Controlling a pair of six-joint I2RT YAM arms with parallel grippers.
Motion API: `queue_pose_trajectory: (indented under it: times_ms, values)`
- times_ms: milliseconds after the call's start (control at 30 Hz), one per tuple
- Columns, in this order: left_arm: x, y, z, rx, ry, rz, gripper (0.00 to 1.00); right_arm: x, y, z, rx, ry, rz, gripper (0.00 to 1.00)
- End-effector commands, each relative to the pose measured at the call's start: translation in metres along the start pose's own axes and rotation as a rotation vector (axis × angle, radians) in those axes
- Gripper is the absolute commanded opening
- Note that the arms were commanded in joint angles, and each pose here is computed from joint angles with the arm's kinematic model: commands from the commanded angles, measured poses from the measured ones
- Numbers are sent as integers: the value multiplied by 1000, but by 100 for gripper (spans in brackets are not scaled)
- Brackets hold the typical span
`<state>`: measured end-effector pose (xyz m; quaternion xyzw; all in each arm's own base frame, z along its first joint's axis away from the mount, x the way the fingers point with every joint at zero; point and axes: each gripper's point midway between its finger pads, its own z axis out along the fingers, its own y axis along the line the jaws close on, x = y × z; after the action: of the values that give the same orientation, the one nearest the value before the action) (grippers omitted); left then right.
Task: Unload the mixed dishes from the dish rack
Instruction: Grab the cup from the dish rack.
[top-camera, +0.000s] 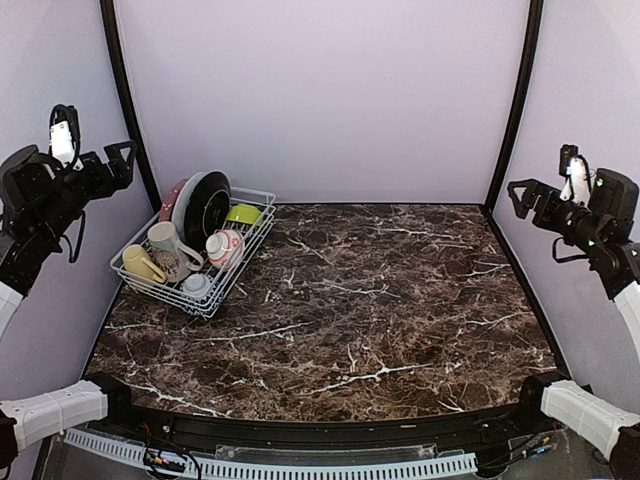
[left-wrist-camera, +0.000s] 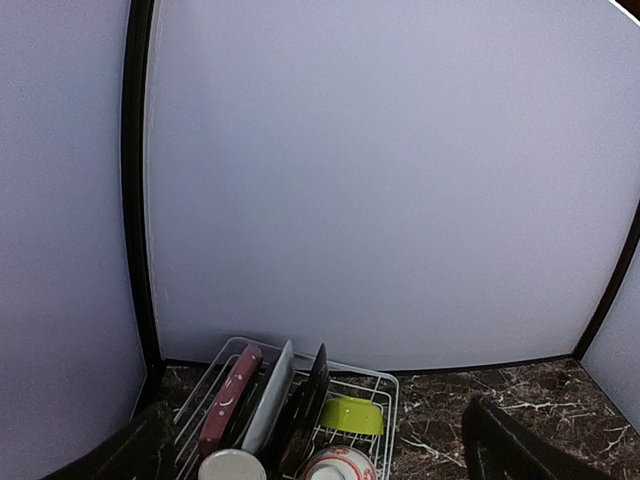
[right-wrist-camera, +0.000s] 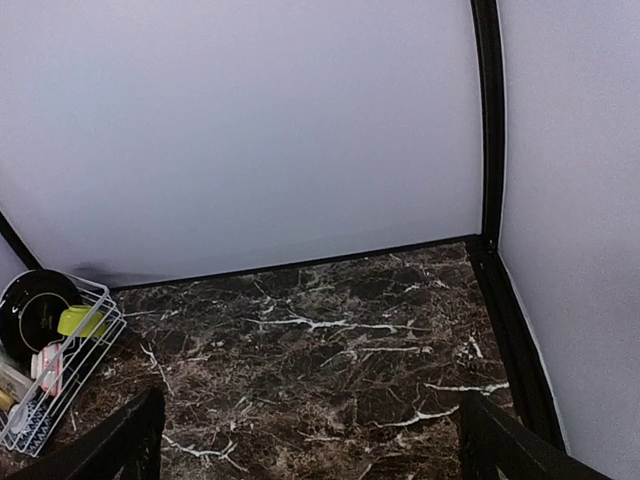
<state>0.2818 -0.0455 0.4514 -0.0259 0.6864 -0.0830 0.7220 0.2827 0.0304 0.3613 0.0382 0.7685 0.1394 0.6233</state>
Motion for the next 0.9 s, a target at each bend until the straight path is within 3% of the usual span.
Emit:
queue_pose_trajectory:
  times_ms: [0, 367, 700, 867]
  values:
    - [39, 4, 17, 18, 148, -58, 99, 11, -18, 26, 78, 31, 5, 99]
    - [115, 5, 45, 71, 464, -141, 99, 60, -39, 65, 150, 211, 21, 99]
    - [190, -18, 50, 198, 805, -255, 99, 88, -13, 83, -29, 319, 29, 99]
    - [224, -11, 48, 99, 952, -156, 99, 99, -2, 89, -97, 361, 58, 99]
